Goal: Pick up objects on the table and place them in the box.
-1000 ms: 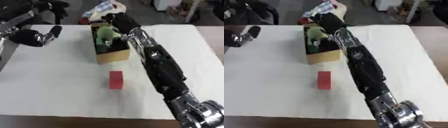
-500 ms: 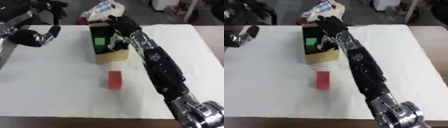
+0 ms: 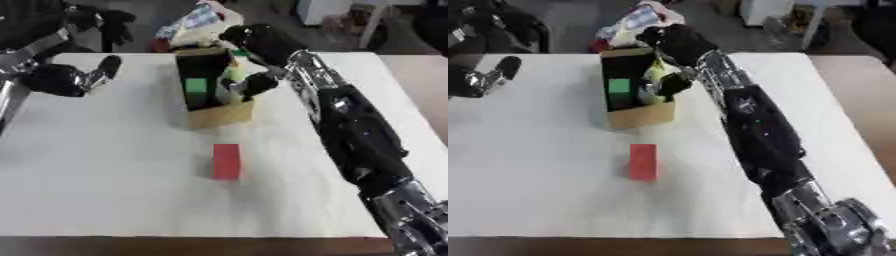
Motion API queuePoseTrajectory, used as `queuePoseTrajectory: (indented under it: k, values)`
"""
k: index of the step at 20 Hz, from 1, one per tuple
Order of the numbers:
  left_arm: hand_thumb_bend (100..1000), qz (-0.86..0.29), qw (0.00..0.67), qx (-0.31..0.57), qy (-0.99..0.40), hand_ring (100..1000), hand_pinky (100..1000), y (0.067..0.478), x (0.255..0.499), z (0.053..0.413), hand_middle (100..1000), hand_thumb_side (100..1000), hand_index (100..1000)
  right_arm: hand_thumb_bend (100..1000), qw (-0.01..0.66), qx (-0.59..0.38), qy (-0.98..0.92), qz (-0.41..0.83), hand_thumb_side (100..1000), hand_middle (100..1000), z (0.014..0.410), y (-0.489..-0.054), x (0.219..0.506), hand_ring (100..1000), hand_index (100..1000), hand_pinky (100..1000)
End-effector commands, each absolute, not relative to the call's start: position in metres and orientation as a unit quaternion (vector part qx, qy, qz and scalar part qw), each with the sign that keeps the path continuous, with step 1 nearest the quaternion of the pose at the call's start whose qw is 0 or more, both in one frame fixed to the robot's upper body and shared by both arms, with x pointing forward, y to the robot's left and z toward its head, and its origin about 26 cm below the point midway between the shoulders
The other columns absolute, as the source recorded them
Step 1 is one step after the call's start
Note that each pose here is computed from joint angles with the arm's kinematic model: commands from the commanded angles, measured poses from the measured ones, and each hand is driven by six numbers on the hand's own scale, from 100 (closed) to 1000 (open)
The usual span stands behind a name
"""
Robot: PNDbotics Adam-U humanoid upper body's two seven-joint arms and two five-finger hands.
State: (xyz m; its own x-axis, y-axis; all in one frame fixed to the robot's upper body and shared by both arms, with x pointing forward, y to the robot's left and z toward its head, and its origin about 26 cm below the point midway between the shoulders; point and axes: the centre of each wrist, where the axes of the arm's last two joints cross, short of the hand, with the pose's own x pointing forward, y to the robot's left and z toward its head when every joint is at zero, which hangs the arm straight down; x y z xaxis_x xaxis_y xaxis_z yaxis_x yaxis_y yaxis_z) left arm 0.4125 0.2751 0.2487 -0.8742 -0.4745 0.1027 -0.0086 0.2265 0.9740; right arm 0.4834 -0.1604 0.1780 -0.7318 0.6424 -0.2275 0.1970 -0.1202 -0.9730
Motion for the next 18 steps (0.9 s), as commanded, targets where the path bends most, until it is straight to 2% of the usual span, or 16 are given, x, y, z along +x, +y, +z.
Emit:
queuePoseTrajectory:
  k: [1, 2, 3, 8, 18]
  values:
    - [100, -0.634, 0.169, 0.171, -0.735, 669, 742, 0.286, 0.411, 0.26, 691, 667, 963, 303, 0.151, -0.289, -0.639, 0.697, 715, 863, 0.195, -0.176, 0.48, 800, 973, 839]
    - [100, -0.634, 0.17, 0.172, -0.735, 669, 742, 0.287, 0.411, 0.259, 691, 668, 963, 374, 0.153, -0.27, -0.631, 0.711, 698, 860, 0.191, -0.178, 0.478, 800, 973, 838]
    - [100, -0.635, 0.17, 0.172, -0.734, 669, 742, 0.287, 0.412, 0.259, 691, 662, 963, 303, 0.155, -0.253, -0.623, 0.724, 731, 860, 0.189, -0.179, 0.476, 800, 973, 836]
    - [100, -0.639, 0.174, 0.171, -0.729, 670, 743, 0.289, 0.413, 0.256, 691, 678, 963, 340, 0.151, -0.183, -0.596, 0.767, 772, 860, 0.181, -0.173, 0.463, 800, 976, 834]
    - [100, -0.647, 0.183, 0.168, -0.721, 669, 742, 0.29, 0.416, 0.25, 691, 693, 964, 385, 0.115, -0.127, -0.536, 0.827, 812, 875, 0.164, -0.131, 0.445, 816, 979, 838]
